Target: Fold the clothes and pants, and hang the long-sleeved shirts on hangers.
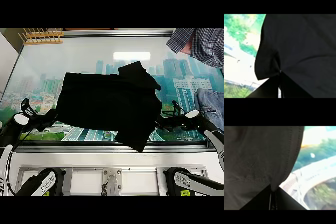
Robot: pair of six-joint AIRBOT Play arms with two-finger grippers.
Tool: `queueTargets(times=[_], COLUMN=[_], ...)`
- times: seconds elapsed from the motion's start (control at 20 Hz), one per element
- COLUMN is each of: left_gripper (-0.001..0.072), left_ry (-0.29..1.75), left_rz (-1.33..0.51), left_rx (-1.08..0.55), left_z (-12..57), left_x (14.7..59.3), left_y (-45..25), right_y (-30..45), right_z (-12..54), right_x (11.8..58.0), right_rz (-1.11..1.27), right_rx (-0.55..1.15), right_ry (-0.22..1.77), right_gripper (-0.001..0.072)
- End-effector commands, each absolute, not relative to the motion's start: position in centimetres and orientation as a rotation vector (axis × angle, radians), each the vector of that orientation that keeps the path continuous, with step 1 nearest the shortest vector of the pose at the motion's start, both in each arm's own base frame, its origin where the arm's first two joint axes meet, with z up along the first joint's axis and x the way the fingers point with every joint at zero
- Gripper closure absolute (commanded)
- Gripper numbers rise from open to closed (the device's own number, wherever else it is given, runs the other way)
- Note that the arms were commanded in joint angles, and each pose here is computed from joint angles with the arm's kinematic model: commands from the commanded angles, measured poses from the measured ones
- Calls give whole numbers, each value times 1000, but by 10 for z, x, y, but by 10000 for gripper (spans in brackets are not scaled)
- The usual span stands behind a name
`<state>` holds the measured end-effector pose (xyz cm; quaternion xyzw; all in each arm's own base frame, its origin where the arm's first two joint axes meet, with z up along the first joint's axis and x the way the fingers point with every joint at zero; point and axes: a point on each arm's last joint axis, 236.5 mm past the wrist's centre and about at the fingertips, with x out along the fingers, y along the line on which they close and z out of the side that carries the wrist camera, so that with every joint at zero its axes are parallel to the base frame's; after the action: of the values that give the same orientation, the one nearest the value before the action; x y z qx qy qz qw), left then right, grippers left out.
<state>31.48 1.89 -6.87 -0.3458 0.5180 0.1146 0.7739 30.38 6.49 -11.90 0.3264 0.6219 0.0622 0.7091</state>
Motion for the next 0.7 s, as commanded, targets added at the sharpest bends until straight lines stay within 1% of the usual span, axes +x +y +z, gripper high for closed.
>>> queueTargets(times=[0.0, 0.05, 0.15, 0.25, 0.3, 0.4, 0.45, 0.55, 0.65], left_gripper=[702, 702, 702, 702, 701, 701, 701, 701, 702], left_ry=[1068, 996, 775, 544, 418, 171, 57, -118, -235], left_rz=[239, 233, 204, 154, 128, 83, 66, 32, 6], left_rx=[-750, -742, -704, -630, -586, -503, -457, -383, -339], left_z=[-45, -18, 75, 187, 247, 357, 403, 466, 502], left_x=[327, 341, 368, 372, 364, 328, 302, 248, 200], left_y=[25, 34, 54, 59, 58, 46, 38, 18, -1], right_y=[61, 55, 41, 33, 32, 36, 39, 48, 54], right_z=[-79, -49, 44, 159, 224, 342, 385, 447, 476], right_x=[329, 347, 383, 400, 398, 369, 348, 299, 259], right_rz=[215, 234, 255, 268, 270, 268, 266, 267, 257], right_rx=[603, 545, 408, 271, 211, 115, 80, 22, -18], right_ry=[1282, 1206, 991, 741, 597, 327, 224, 62, -33], right_gripper=[702, 702, 703, 703, 703, 703, 703, 703, 703])
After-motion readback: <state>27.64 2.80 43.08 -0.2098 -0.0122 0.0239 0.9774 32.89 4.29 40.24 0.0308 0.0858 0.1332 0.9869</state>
